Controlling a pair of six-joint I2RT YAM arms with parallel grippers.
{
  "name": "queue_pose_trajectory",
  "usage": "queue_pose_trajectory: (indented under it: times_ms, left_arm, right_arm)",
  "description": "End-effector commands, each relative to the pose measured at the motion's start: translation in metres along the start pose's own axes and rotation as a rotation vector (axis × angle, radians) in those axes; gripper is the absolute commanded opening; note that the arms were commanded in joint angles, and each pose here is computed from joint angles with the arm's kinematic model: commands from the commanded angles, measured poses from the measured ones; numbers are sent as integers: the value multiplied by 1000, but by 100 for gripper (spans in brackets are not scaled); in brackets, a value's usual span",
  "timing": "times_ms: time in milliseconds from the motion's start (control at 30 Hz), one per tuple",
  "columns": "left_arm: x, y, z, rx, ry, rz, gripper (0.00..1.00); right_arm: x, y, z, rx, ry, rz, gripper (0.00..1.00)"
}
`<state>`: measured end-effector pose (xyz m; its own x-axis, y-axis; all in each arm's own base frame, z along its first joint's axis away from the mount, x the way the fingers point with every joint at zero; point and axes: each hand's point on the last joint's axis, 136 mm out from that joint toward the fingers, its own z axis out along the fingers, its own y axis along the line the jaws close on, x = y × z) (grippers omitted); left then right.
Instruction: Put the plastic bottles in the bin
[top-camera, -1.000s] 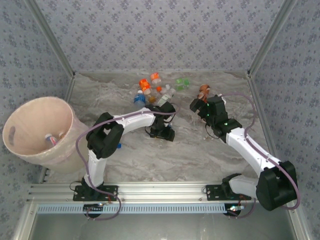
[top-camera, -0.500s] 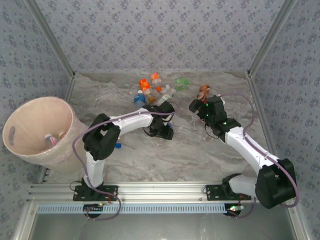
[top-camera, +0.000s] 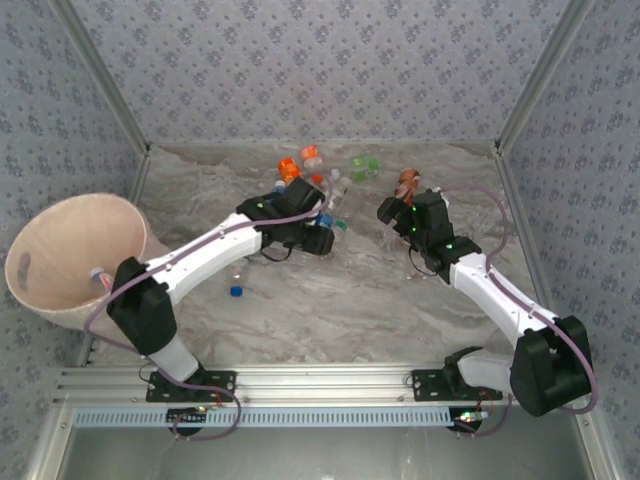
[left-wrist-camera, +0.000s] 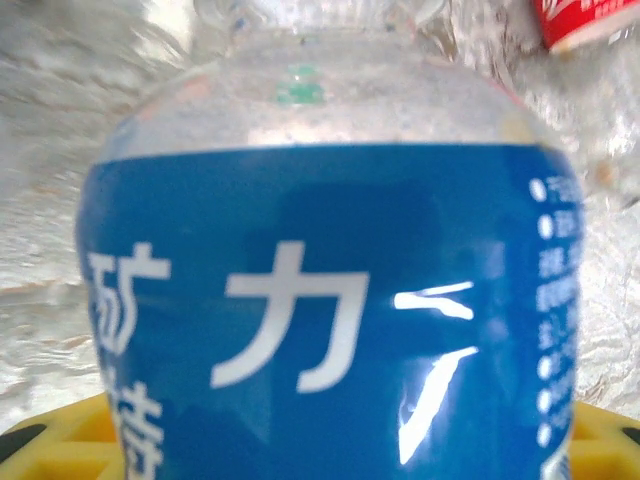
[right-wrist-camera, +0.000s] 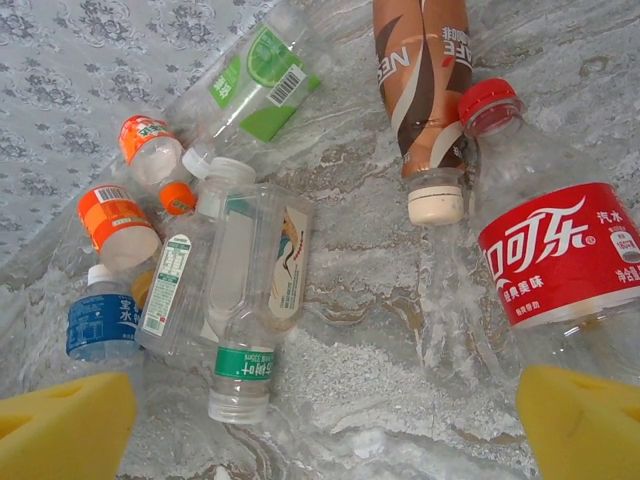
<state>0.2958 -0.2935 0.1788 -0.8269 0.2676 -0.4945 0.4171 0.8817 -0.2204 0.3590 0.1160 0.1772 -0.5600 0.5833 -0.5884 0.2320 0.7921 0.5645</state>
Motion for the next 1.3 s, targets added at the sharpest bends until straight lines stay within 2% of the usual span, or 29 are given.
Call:
queue_pose_trajectory:
  times_ms: [0, 233, 433, 567, 667, 933, 1100, 1267]
  left_arm:
    - [-23, 21, -36, -51, -93, 2, 32]
    - [-58, 49, -109, -93, -287, -31, 33]
    - [-71, 76, -165, -138, -422, -91, 33]
    - [-72, 93, -205, -217, -504, -90, 34]
    - [-69, 113, -234, -325, -555, -112, 34]
    - [-32, 215, -310, -783, -621, -375, 35]
    - [-2, 257, -342, -903, -671, -573, 36]
    - [17, 284, -353, -902, -751, -759, 36]
  right_arm:
    - [-12, 10, -2, -31, -36, -10, 100]
    - [-15, 15, -4, -53, -47, -12, 100]
    - [-14, 16, -3, -60, -48, -14, 100]
    - [-14, 17, -3, -66, -50, -14, 100]
    - [-14, 17, -2, -70, -53, -13, 100]
    - [-9, 16, 0, -77, -39, -13, 100]
    - [-4, 12, 0, -71, -23, -12, 100]
    - [-2, 12, 2, -76, -17, -2, 100]
